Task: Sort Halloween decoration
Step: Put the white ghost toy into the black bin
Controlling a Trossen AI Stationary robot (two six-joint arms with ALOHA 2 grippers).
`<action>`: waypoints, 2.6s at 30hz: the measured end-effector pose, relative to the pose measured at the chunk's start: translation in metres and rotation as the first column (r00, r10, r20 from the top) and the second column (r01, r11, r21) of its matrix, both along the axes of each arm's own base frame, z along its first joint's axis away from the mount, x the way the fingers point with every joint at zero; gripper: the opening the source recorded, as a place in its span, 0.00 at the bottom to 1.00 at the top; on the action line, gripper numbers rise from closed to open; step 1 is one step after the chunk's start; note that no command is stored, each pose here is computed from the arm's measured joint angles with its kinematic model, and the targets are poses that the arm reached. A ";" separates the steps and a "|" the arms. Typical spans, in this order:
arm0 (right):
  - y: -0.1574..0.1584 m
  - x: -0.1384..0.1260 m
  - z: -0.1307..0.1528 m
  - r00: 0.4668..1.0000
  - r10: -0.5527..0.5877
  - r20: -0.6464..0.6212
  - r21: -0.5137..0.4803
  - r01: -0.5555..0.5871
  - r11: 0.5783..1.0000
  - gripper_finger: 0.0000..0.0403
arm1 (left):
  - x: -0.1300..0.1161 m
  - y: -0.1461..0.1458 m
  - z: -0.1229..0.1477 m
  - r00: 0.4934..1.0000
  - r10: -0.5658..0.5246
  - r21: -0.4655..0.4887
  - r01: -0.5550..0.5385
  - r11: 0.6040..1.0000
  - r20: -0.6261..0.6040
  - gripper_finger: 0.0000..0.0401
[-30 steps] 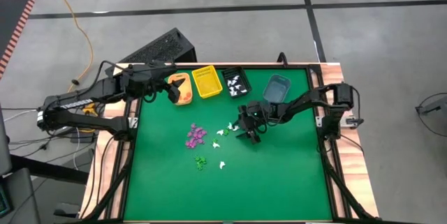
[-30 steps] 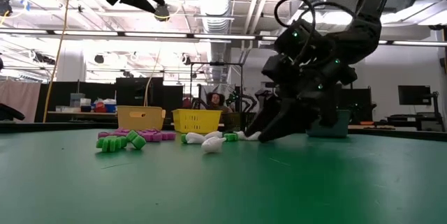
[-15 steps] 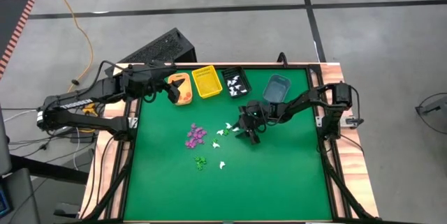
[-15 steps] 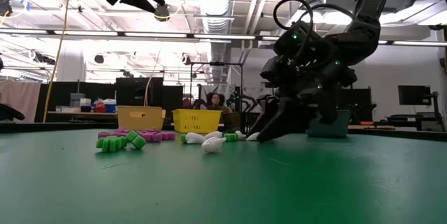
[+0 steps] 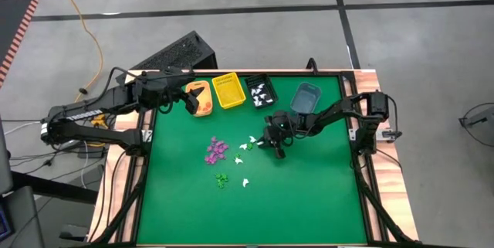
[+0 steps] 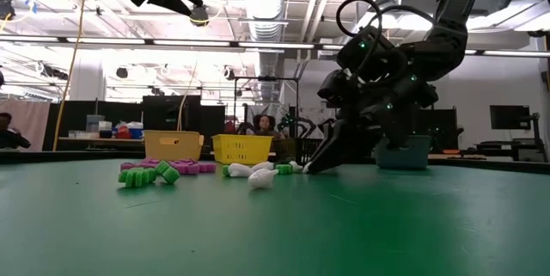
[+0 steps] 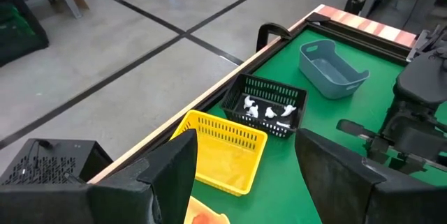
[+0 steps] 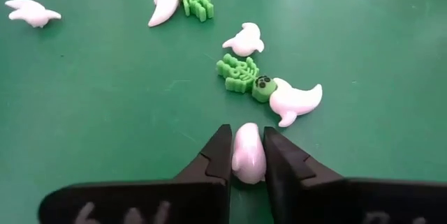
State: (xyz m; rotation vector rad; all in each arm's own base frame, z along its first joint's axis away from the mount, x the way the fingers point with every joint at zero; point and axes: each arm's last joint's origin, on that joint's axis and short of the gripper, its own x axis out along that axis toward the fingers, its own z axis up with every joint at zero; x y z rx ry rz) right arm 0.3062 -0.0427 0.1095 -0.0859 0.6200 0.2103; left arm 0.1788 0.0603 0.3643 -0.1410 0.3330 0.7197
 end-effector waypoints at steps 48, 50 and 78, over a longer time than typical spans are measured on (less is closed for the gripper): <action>-0.120 -0.001 0.078 0.672 -0.700 0.243 0.163 0.683 0.712 0.13 | 0.001 0.001 0.004 1.000 -0.003 0.048 0.003 0.999 0.014 0.58; -0.120 -0.002 0.074 0.674 -0.705 0.221 0.156 0.689 0.708 0.13 | 0.001 0.000 0.004 1.000 -0.019 0.048 0.018 0.999 0.013 0.58; -0.090 0.002 0.094 0.853 -0.481 0.204 0.287 0.418 0.862 0.45 | 0.003 -0.007 0.005 0.987 -0.158 0.048 0.157 0.986 0.004 0.58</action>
